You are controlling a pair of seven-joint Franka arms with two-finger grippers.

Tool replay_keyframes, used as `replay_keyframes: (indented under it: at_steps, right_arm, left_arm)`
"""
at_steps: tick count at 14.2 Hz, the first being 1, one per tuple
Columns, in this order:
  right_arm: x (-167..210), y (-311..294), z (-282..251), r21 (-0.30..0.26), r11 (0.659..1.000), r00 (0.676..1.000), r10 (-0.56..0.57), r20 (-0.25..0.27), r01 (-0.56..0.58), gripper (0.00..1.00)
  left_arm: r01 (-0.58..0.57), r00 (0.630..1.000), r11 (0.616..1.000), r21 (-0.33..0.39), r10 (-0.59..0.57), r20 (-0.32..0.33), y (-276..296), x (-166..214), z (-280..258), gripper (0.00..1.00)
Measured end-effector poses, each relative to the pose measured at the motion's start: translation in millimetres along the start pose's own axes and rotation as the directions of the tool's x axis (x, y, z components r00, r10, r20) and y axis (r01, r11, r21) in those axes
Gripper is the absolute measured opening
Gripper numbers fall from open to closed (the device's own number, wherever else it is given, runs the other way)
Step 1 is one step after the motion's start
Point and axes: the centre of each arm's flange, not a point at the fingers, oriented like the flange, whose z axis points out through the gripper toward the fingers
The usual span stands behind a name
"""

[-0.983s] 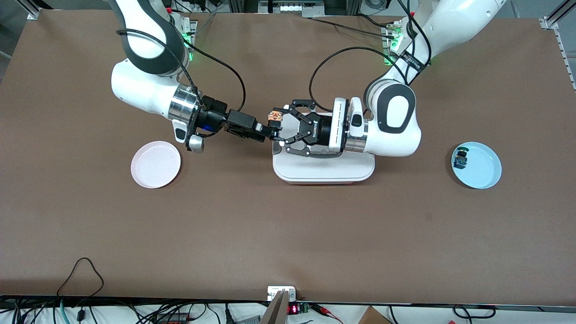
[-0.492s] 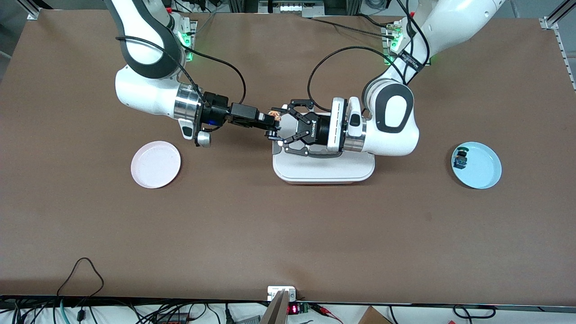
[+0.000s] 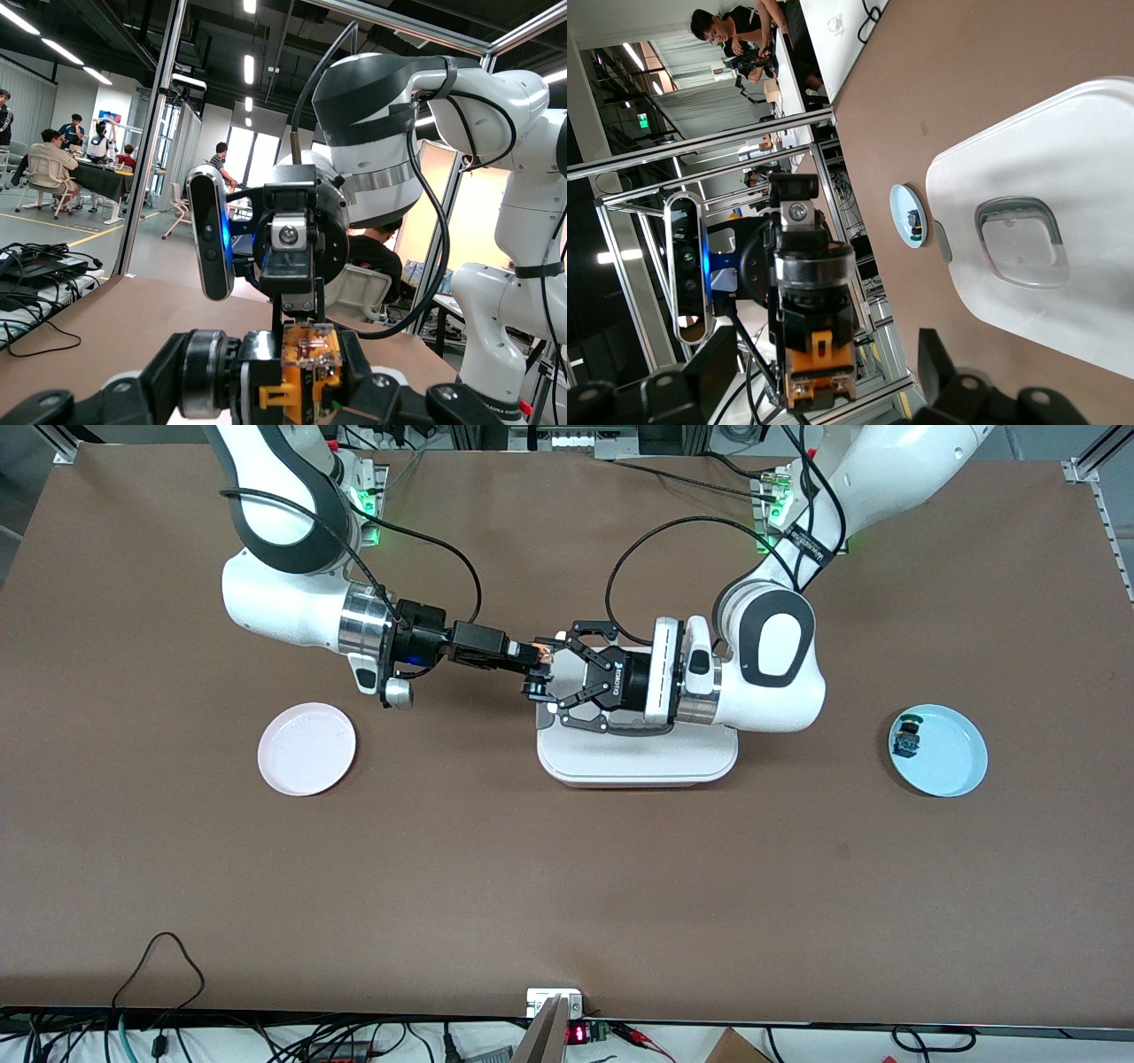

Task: Transfer orange switch to right arm and place
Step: 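Grasp the orange switch with the right gripper from the left gripper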

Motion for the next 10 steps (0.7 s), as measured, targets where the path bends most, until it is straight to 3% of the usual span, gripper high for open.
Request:
replay_keyframes:
  at_steps: [5,7,8,10]
  right_arm:
    - [-3.6,-0.1,4.8,0.029,0.999,1.000,0.027,0.002,-0.027,0.76]
    - [-4.8,0.1,6.4,0.028,0.999,1.000,0.027,0.005,-0.027,0.63]
    - [-5.1,0.3,6.9,0.028,0.999,1.000,0.027,0.006,-0.027,0.62]
    - [-5.2,-0.4,6.9,0.031,0.999,1.000,0.027,0.006,-0.028,0.43]
  left_arm:
    - [-0.001,1.000,1.000,0.000,0.001,-0.001,-0.2,0.5,0.0,0.72]
    - [-0.001,1.000,1.000,0.000,0.001,-0.001,-0.2,0.7,0.0,0.72]
    - [-0.001,1.000,1.000,0.000,0.001,-0.001,-0.2,0.7,0.0,0.72]
    - [-0.001,1.000,1.000,0.002,0.001,0.000,-0.4,0.3,-0.2,0.72]
